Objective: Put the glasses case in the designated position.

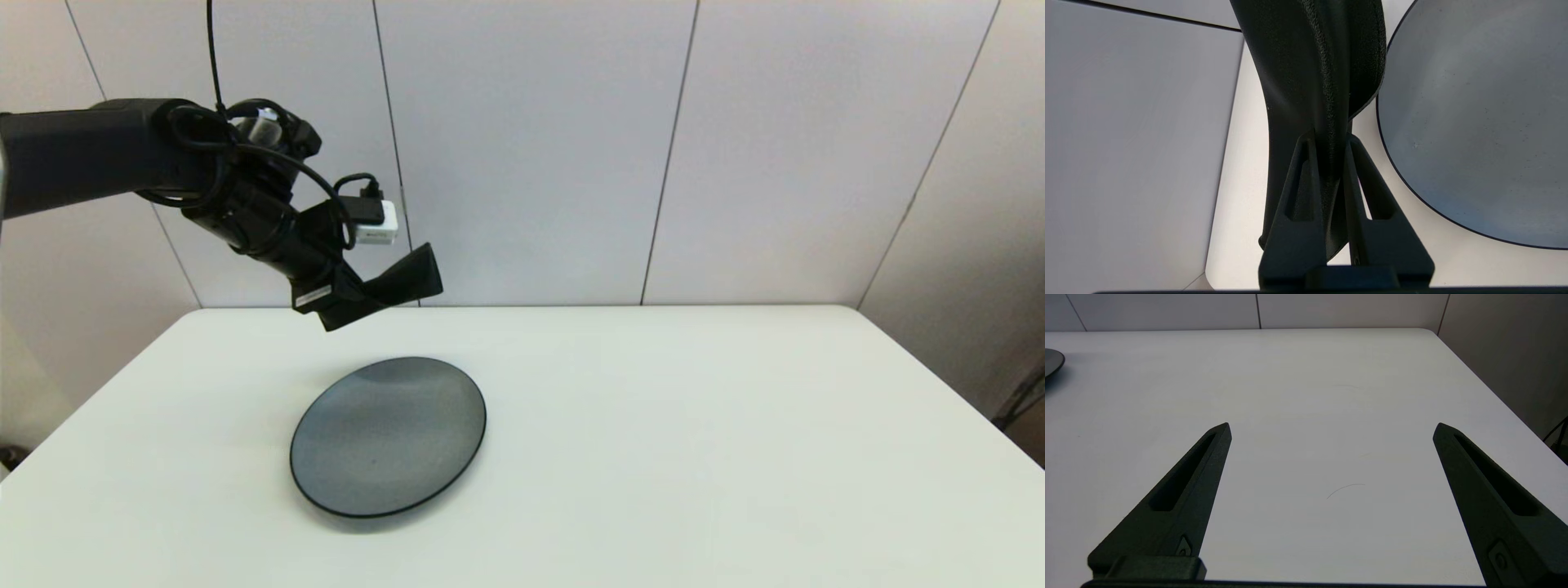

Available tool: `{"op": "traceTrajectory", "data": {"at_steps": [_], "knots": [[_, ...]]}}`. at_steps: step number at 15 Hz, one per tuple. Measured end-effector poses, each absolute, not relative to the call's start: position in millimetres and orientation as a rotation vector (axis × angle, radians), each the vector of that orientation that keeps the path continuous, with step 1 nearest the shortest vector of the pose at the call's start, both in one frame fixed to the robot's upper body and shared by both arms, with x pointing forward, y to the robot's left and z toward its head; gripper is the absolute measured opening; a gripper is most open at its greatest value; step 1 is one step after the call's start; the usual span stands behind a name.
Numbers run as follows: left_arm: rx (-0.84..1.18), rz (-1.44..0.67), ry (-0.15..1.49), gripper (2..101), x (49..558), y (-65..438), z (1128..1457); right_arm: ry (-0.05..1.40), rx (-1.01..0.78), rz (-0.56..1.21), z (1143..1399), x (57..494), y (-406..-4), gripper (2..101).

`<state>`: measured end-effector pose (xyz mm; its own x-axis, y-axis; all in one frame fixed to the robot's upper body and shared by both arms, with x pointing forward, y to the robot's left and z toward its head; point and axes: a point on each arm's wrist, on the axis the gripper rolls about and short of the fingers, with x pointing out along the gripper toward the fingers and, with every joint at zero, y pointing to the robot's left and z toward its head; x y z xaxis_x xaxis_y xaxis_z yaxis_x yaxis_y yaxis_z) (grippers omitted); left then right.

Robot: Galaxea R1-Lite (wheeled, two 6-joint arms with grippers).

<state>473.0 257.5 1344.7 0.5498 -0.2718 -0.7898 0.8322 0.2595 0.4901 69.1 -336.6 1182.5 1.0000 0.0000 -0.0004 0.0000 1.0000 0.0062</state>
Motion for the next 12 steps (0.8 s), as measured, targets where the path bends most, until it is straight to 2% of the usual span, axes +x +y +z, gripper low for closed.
{"op": "traceTrajectory", "data": {"at_steps": [12], "knots": [[1.116, -0.847, 0.624, 11.9, 493.1, 253.3, 1321.4, 0.000, 0.006, 0.000, 1182.6, 69.1, -336.6, 98.0]]}}
